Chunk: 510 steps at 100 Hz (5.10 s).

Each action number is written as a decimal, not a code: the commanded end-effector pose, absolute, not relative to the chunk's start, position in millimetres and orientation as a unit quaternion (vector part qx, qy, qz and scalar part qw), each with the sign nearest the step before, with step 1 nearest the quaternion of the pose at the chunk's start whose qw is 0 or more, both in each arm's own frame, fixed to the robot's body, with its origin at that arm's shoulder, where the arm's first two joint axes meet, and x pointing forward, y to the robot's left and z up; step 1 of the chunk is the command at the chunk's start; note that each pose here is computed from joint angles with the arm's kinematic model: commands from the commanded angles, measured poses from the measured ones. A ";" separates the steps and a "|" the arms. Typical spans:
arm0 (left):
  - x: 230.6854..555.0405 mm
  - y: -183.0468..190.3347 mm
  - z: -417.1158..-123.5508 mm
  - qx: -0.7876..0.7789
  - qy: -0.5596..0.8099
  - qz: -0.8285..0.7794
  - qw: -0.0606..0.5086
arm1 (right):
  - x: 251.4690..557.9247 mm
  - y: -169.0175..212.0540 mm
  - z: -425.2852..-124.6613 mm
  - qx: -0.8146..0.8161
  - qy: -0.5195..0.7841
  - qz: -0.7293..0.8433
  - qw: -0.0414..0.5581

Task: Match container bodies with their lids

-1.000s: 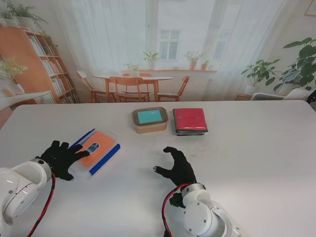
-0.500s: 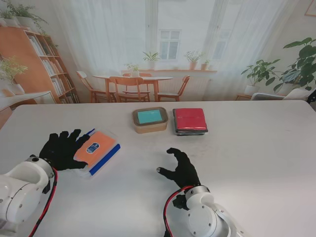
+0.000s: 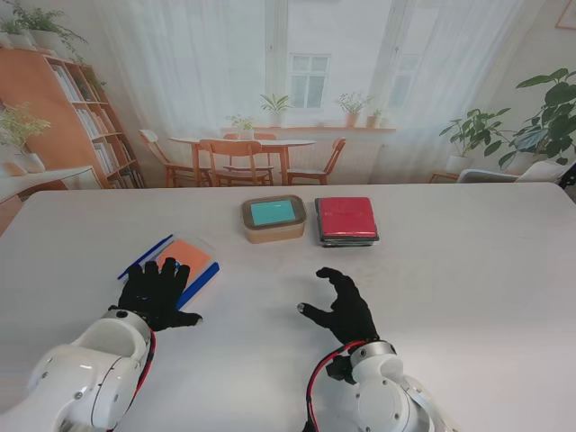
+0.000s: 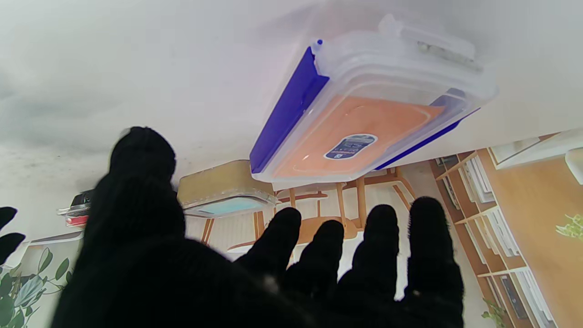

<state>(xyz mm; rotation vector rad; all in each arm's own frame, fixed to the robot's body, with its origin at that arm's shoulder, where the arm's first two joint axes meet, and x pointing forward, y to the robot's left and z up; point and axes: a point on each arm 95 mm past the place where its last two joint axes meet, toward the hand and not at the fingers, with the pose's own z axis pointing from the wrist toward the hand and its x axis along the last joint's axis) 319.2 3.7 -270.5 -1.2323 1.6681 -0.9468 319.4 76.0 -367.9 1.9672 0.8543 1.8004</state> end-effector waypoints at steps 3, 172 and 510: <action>321.1 6.2 -286.5 -0.495 0.660 -0.374 0.424 | 318.0 74.0 -369.1 0.693 0.306 0.632 0.166; 446.8 88.6 -317.6 -0.358 0.716 -0.422 0.426 | 358.4 94.6 -360.6 0.684 0.339 0.615 0.197; 342.6 -59.5 -354.2 -0.575 0.479 -0.636 0.187 | 336.3 68.2 -373.5 0.657 0.339 0.651 0.171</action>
